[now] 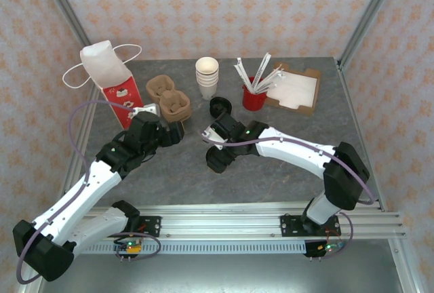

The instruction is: Pack the takeout coffee

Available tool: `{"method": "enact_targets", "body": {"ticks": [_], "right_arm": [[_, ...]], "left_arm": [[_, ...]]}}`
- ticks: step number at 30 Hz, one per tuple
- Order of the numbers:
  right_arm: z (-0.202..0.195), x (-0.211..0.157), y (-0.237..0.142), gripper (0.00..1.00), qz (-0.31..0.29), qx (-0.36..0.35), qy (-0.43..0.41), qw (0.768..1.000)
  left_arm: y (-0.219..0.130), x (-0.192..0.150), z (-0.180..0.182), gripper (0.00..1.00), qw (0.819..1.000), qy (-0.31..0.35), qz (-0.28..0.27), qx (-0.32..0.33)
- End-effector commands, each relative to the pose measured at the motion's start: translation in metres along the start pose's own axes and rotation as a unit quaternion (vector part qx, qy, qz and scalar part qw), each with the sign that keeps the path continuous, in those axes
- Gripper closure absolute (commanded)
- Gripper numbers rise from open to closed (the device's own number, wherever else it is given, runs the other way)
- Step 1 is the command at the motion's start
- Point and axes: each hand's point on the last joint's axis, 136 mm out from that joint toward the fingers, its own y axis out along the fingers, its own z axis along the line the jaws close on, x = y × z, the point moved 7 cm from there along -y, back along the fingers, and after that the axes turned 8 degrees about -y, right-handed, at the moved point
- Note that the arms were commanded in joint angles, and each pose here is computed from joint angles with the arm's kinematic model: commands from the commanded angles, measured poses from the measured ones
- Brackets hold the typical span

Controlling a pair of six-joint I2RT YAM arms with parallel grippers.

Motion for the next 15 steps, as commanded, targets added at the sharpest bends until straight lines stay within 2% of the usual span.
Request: {"method": "enact_targets", "body": {"ticks": [1,8,15], "right_arm": [[0.0,0.003,-0.003,0.16,0.009,-0.01,-0.01,1.0],[0.001,-0.009,0.007,0.34,0.037,-0.009,-0.001,0.999],[0.004,-0.027,0.018,0.37,0.091,-0.019,0.005,0.996]], "left_arm": [[0.0,-0.003,0.005,0.09,1.0,-0.006,0.002,0.005],[0.001,-0.005,0.006,0.09,1.0,-0.008,0.005,0.004],[0.002,-0.007,0.008,0.09,1.0,-0.011,0.006,0.004]]}}
